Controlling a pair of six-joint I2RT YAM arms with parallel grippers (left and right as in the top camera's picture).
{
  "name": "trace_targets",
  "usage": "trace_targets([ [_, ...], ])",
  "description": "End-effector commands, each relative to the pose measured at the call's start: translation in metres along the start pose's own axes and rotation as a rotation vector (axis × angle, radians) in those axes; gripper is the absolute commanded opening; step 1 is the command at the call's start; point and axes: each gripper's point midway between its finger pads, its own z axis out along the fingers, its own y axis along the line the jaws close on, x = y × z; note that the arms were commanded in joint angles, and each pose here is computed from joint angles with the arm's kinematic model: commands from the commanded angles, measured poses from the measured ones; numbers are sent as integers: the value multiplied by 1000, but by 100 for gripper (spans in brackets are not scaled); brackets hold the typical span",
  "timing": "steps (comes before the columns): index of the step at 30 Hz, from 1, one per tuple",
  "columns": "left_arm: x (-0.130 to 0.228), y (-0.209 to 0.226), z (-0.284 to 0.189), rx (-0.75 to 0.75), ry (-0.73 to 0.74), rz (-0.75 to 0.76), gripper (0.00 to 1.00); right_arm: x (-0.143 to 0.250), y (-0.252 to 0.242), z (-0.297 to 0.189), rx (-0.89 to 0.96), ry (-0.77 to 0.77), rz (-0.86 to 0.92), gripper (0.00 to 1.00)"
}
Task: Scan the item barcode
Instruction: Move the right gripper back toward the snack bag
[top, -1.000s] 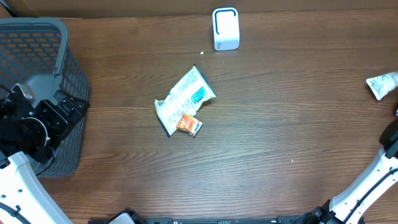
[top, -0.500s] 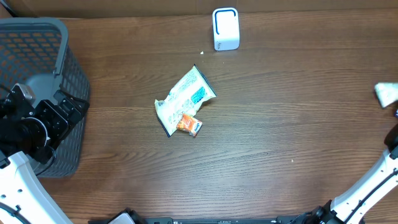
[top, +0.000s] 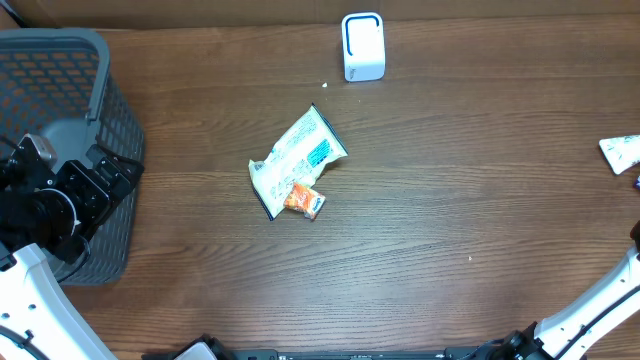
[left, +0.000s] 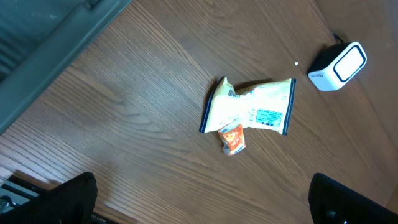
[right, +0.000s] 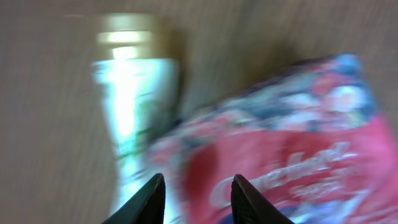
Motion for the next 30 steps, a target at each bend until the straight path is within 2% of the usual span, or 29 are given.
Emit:
trace_targets([
  [1, 1, -1, 1, 4, 5, 28, 100, 2, 87, -96, -446, 19, -56, 46],
  [5, 1, -1, 1, 4, 5, 28, 100, 48, 138, -143, -707, 174, -145, 60],
  [9, 1, -1, 1, 4, 5, 28, 100, 117, 176, -178, -915, 354, -363, 70],
  [14, 1, -1, 1, 4, 5, 28, 100, 208, 202, -192, -912, 479, -651, 72],
  [17, 1, -1, 1, 4, 5, 28, 100, 261, 217, -191, -843, 514, -798, 83],
  [21, 1, -1, 1, 4, 5, 28, 100, 331, 236, -189, -764, 530, -979, 86],
  [22, 1, -1, 1, 4, 5, 28, 100, 365, 245, -191, -764, 541, -1057, 88],
  [26, 1, -1, 1, 4, 5, 28, 100, 435, 261, -197, -803, 557, -1201, 98],
  [30, 1, -1, 1, 4, 5, 28, 100, 492, 265, -196, -831, 581, -1279, 100],
])
